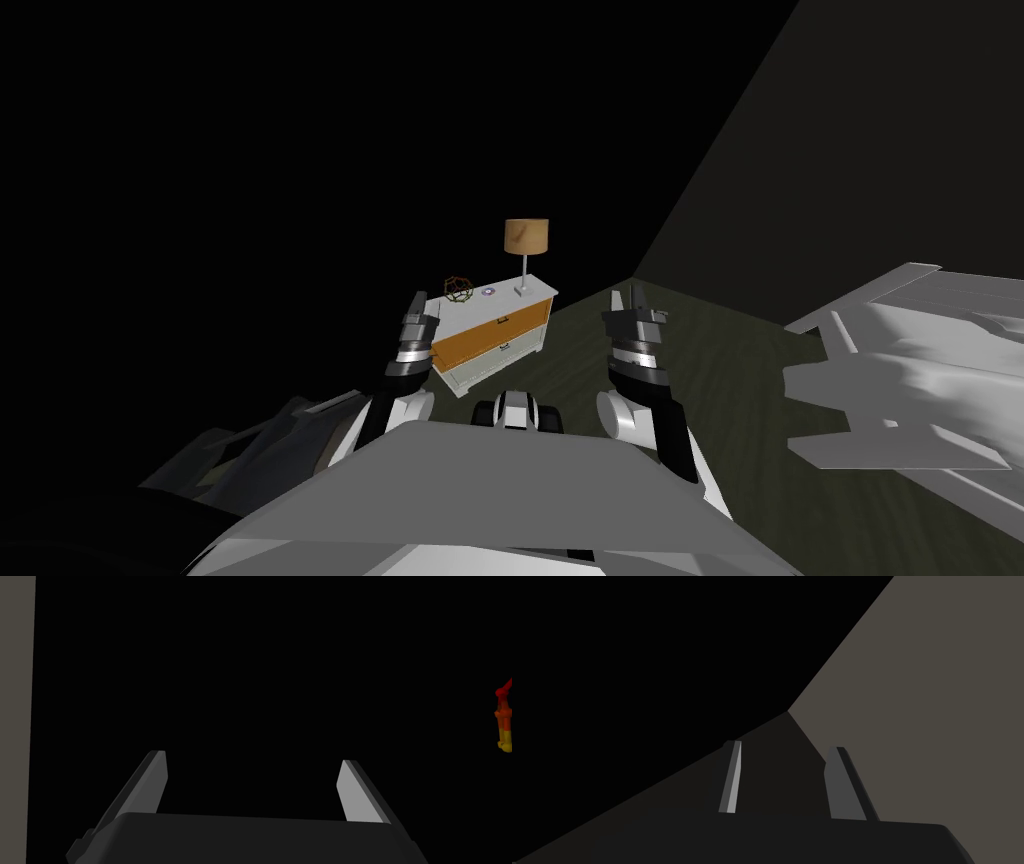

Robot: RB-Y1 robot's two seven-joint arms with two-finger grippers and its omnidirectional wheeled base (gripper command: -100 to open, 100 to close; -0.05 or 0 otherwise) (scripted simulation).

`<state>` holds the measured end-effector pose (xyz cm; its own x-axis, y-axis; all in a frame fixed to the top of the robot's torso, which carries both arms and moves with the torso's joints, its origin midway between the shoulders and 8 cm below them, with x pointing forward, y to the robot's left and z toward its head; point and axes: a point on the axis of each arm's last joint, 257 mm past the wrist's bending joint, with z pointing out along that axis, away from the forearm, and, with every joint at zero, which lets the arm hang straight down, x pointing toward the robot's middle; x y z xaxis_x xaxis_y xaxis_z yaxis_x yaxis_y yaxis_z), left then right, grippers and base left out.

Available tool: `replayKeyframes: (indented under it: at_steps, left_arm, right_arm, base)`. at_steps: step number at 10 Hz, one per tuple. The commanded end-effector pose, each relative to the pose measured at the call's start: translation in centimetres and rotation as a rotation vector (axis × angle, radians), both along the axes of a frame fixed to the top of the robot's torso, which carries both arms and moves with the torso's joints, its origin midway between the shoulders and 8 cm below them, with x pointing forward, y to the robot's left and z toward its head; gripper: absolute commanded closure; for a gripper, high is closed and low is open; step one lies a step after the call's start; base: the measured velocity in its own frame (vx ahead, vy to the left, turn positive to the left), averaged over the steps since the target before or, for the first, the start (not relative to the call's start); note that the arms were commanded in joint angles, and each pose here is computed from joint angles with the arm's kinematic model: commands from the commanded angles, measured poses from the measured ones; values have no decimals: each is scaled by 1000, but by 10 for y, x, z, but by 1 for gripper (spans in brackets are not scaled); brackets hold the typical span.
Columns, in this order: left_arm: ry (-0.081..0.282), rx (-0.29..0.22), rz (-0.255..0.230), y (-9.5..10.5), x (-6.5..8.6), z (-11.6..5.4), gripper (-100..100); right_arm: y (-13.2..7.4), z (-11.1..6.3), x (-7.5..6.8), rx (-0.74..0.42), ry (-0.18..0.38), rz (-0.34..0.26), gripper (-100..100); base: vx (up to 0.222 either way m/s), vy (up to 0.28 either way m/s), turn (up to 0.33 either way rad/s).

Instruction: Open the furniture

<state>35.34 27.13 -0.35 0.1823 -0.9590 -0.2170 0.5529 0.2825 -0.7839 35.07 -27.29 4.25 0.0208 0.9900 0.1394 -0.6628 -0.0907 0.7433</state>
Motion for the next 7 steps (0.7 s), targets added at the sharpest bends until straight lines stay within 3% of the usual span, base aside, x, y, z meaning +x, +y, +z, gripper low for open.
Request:
replayKeyframes:
  at_steps: [1, 5, 6, 7]
  left_arm:
    - [16, 7, -8, 4, 7, -15, -100]
    - [28, -4, -2, 21, 13, -41, -100]
    - [52, -7, 2, 23, 16, -52, -100]
    - [46, -16, 8, 30, 16, -57, -100]
  right_arm:
    - [0, 0, 0, 0, 0, 0, 0]
    - [0, 0, 0, 0, 0, 0, 0]
    - [0, 0, 0, 0, 0, 0, 0]
    - [0, 0, 0, 0, 0, 0, 0]
  base:
    - [24, -16, -3]
    - [30, -18, -4]
    - [32, -18, 0]
    - [35, -19, -5]
